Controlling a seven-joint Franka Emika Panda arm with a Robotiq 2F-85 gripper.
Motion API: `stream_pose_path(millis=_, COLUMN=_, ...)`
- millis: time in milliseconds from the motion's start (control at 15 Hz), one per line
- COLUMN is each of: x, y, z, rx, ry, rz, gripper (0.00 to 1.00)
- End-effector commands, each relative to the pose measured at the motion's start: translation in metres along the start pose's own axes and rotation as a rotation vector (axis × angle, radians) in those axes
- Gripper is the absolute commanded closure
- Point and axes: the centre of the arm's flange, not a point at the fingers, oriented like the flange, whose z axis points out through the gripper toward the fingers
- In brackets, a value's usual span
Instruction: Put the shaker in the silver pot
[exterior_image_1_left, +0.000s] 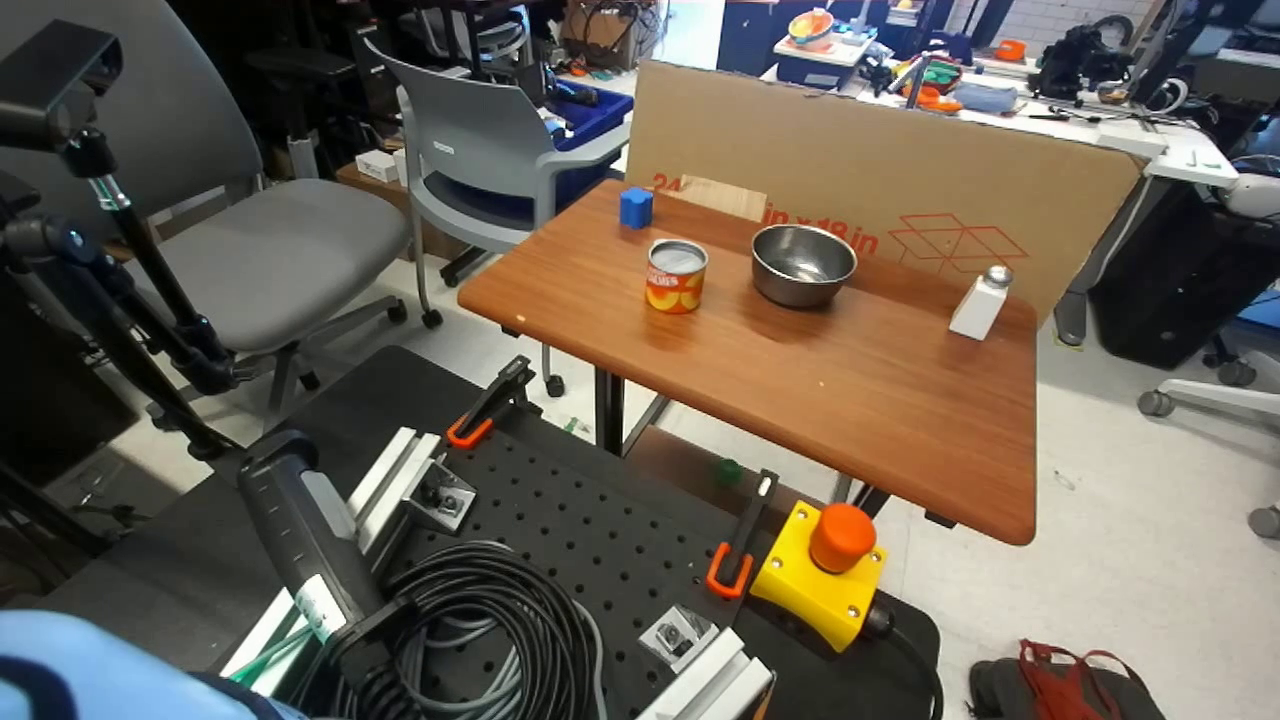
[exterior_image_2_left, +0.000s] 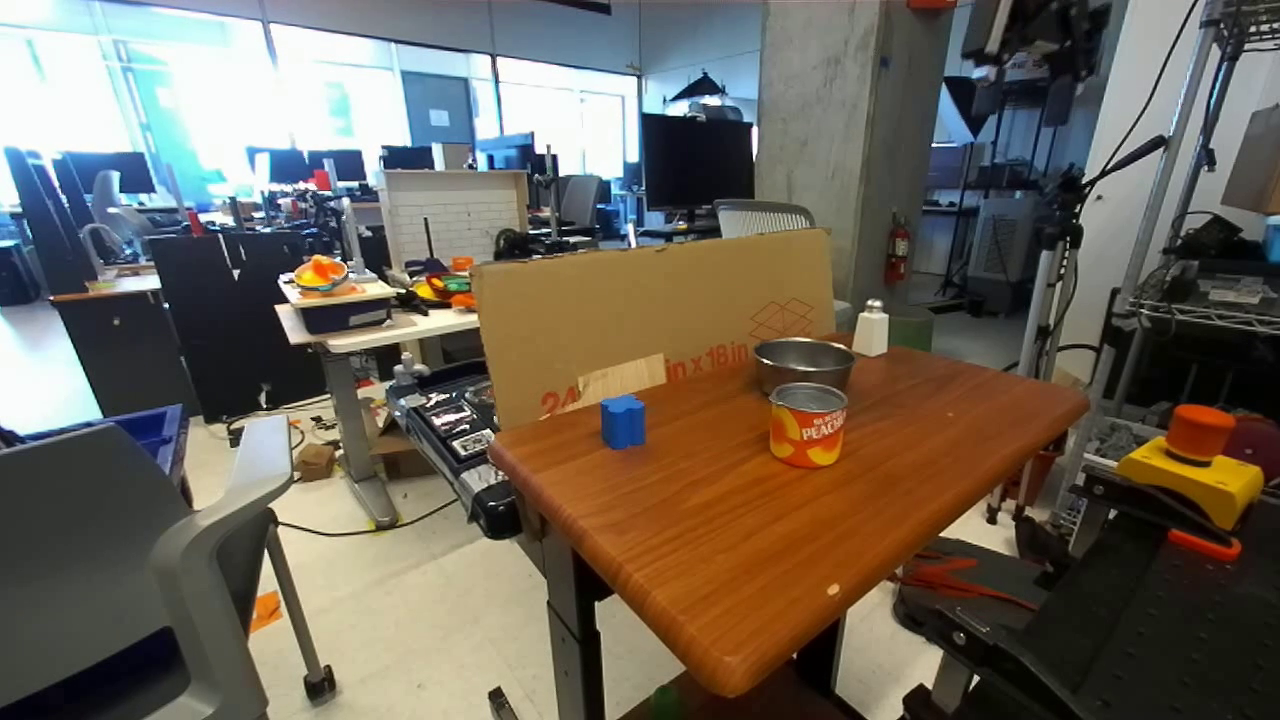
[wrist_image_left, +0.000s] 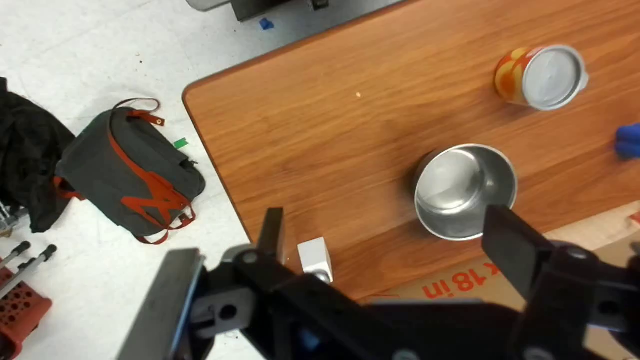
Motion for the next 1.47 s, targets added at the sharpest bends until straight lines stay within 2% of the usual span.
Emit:
stream_pose_path(millis=0, x=0.085, y=-0.012, z=0.036, rx=-0.056, ry=0.015, rz=0.045, gripper=0.00)
stream_pose_path(millis=267, x=0.138, y=-0.028, z=0.087, rx=-0.107, ry=0.029, rz=0.052, gripper=0.00)
stream_pose_path(millis=533, x=0.168, y=-0.030, z=0.121, rx=-0.155, ry=0.006, rz=0.021, gripper=0.00)
stream_pose_path(millis=1000, x=0.191, y=-0.006, z=0.163, rx=-0.246, ry=-0.077, rz=-0.031, gripper=0.00)
stream_pose_path(millis=1400, x=0.206, y=-0.008, z=0.194, rx=-0.286, ry=-0.113, rz=-0.054, gripper=0.00)
